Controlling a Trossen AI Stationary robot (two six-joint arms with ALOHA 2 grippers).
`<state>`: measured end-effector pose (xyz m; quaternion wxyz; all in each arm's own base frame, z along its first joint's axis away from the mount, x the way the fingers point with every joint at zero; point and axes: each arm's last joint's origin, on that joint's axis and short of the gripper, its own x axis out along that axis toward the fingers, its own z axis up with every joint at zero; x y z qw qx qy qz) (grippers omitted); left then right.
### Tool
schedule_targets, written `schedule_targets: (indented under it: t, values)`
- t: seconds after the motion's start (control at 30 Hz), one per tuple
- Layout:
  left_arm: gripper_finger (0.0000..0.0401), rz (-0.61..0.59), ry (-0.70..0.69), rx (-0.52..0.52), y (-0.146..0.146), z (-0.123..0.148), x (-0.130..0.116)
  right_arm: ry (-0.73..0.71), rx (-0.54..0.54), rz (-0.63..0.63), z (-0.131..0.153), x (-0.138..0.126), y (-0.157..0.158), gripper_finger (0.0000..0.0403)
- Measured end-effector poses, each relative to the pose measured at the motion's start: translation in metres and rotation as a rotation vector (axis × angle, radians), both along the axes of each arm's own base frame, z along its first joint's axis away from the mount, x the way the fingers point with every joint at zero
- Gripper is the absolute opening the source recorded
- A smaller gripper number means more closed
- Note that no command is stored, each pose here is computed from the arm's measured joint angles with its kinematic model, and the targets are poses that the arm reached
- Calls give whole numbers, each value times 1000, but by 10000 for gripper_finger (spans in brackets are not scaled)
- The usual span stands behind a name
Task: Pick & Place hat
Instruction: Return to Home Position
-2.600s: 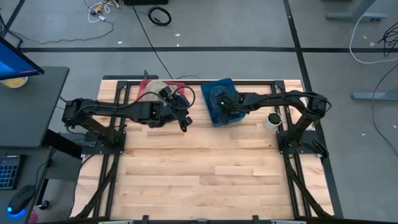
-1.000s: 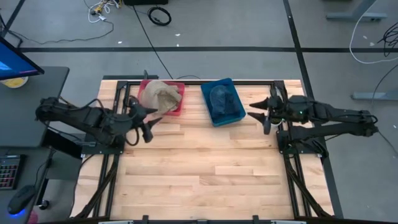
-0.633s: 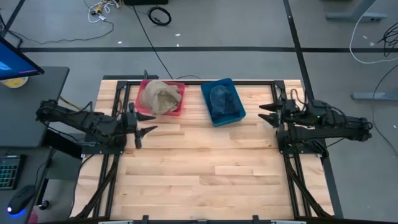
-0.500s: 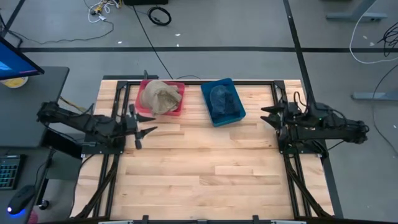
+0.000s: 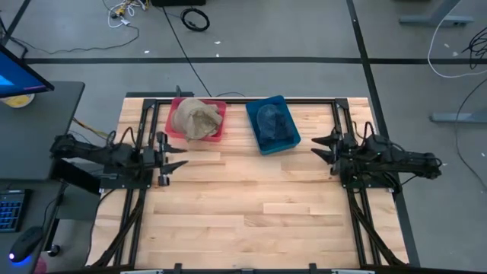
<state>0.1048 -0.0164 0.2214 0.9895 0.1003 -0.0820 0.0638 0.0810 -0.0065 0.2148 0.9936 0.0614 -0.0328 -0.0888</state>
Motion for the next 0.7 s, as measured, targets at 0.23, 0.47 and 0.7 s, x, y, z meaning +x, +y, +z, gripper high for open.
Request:
schedule_targets:
  t: [0.23, 0.47, 0.7]
  values:
    - [165, 72, 26, -5, 10, -16, 3, -26, 22, 1, -21, 9, 0, 192]
    - [165, -14, -26, -25, 13, -31, 4, -38, 47, 3, -39, 15, 0, 192]
    - [165, -1, 1, -49, 15, -36, 5, -15, 37, -7, -42, 15, -1, 192]
